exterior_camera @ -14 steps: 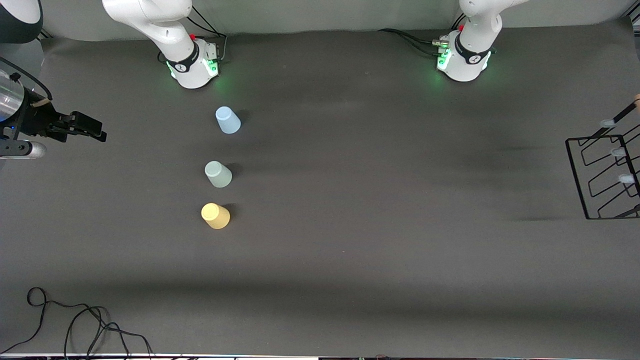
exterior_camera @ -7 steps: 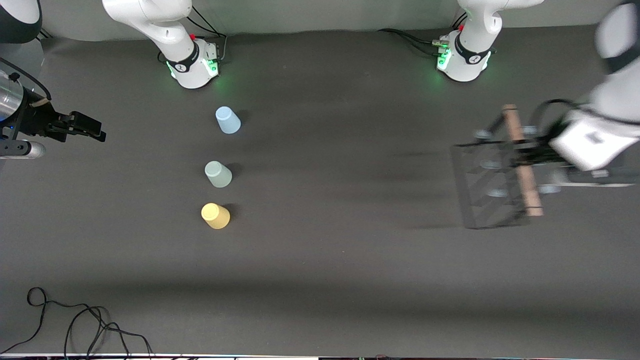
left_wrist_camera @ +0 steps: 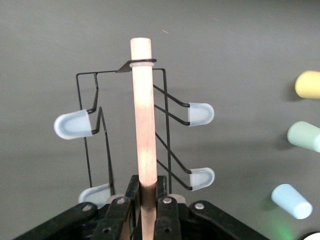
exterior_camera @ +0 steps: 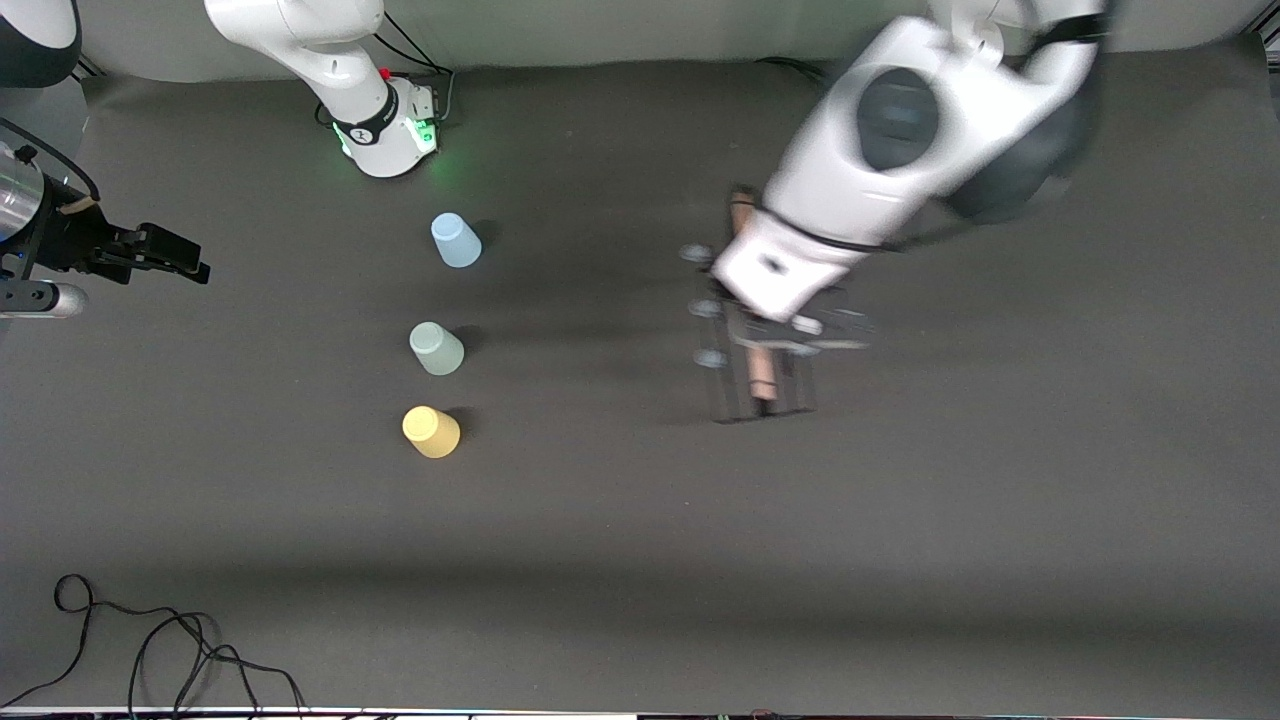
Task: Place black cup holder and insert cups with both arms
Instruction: 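Lower the wire rack onto the table beside the cups with the left gripper, then open the left gripper off the rack while the right gripper reaches forward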
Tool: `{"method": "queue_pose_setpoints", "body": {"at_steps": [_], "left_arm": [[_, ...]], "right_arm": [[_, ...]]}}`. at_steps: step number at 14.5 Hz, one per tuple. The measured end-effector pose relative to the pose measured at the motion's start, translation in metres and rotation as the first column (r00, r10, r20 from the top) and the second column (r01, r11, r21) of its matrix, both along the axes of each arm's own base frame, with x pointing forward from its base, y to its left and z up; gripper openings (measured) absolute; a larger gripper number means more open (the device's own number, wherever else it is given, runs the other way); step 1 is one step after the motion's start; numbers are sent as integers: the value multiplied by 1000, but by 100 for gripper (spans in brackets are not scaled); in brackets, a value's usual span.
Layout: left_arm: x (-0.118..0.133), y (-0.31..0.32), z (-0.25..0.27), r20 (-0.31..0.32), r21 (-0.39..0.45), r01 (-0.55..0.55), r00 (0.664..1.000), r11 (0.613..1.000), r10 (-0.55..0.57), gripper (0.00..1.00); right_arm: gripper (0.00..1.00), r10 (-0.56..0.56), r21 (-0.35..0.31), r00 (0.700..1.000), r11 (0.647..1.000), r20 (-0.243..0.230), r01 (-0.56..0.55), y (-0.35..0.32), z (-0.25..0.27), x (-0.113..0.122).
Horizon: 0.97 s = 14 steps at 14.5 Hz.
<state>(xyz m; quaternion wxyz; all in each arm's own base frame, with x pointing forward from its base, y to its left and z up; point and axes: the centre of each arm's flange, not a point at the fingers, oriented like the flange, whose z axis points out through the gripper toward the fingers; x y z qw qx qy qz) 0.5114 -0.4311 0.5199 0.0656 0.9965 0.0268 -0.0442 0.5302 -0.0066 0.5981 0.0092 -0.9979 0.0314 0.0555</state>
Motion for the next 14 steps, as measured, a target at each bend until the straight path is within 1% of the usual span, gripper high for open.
{"method": "queue_pose_setpoints", "body": {"at_steps": [2,4,6,9,14], "left_arm": [[-34,-57,-17,14,31,-27,1000,999,26,16],[-63,-101,-33,30,55,-57,998,997,55,16],[-81,-131,-50,37,64,-72,997,995,70,16],[-84,-151,-82,54,63,-71,996,996,68,16],[-73,-165,-134,88,67,-63,995,996,57,16]], "right_arm": [[100,-3,0,1000,1000,-1,3,-2,0,0],[100,-4,0,1000,1000,-2,4,-2,0,0],[100,-4,0,1000,1000,-2,4,-2,0,0],[100,-4,0,1000,1000,-2,4,-2,0,0],[100,-4,0,1000,1000,-2,4,-2,0,0]]}}
